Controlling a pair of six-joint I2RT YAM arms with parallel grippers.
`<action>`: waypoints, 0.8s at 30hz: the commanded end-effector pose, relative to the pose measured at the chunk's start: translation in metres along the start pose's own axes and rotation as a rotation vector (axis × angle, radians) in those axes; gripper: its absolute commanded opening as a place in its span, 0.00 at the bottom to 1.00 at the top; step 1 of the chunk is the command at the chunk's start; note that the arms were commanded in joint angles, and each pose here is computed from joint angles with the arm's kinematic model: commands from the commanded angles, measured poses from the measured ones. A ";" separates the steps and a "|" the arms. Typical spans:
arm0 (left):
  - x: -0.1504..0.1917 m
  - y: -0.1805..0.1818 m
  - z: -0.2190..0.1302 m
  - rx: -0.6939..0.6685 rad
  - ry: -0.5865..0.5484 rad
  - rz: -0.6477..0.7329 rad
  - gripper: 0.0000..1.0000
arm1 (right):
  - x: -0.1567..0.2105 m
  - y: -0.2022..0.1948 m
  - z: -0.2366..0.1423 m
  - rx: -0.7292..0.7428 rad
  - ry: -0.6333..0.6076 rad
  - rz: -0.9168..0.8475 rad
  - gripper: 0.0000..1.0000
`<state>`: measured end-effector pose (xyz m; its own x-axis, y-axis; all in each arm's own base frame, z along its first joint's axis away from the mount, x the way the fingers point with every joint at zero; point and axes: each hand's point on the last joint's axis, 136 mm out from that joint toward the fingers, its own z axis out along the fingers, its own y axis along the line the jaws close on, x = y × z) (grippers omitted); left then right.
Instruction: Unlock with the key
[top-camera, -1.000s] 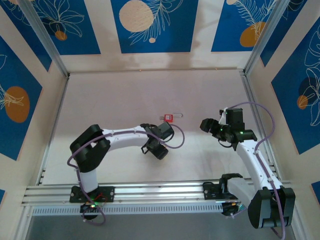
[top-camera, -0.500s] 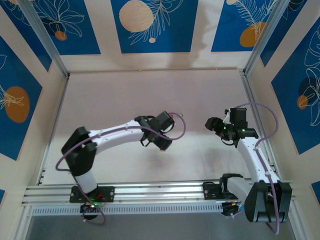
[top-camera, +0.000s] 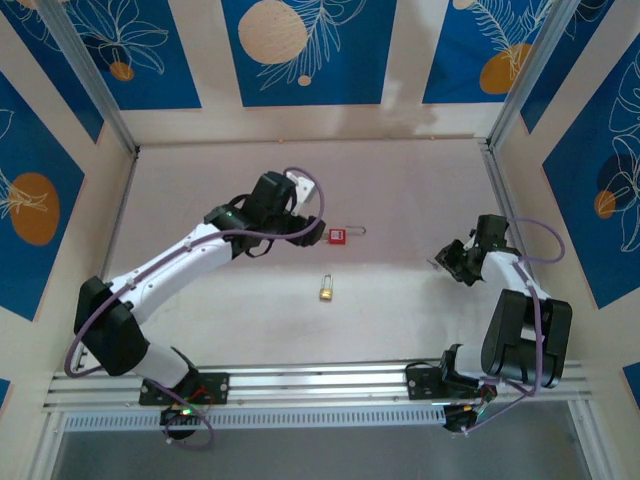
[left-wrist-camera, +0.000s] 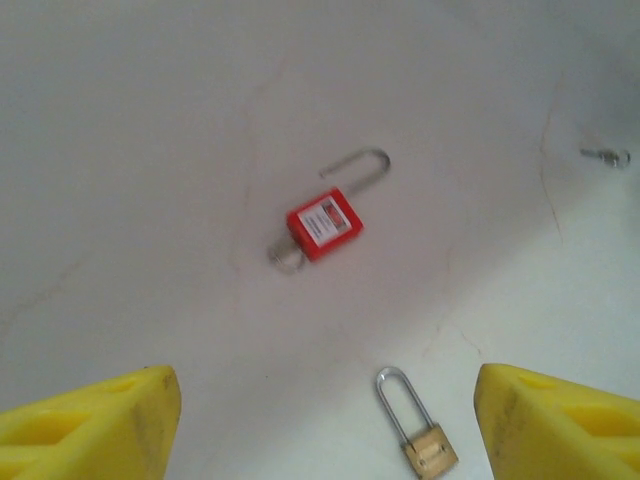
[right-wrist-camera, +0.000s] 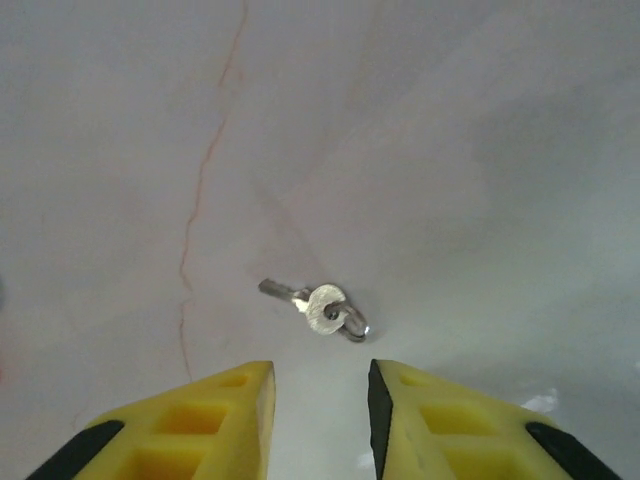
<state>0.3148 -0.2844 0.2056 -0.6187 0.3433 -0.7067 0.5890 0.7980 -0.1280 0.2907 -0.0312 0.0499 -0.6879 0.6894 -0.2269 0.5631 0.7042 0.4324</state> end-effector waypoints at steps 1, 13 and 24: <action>-0.011 -0.013 -0.008 0.093 -0.086 -0.025 0.78 | -0.009 0.006 0.002 -0.019 0.000 -0.001 0.39; -0.009 -0.023 -0.008 0.153 -0.069 -0.055 0.78 | -0.006 0.008 0.023 -0.012 0.084 0.003 0.41; -0.009 -0.024 -0.011 0.156 -0.069 -0.053 0.78 | 0.005 0.012 0.031 -0.011 0.143 -0.004 0.37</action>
<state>0.3024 -0.3013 0.2084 -0.6300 0.2871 -0.7215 0.6235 0.7409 -0.2496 0.3074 -0.0208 0.0228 -0.7332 0.6698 -0.1174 0.5720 0.7009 0.4261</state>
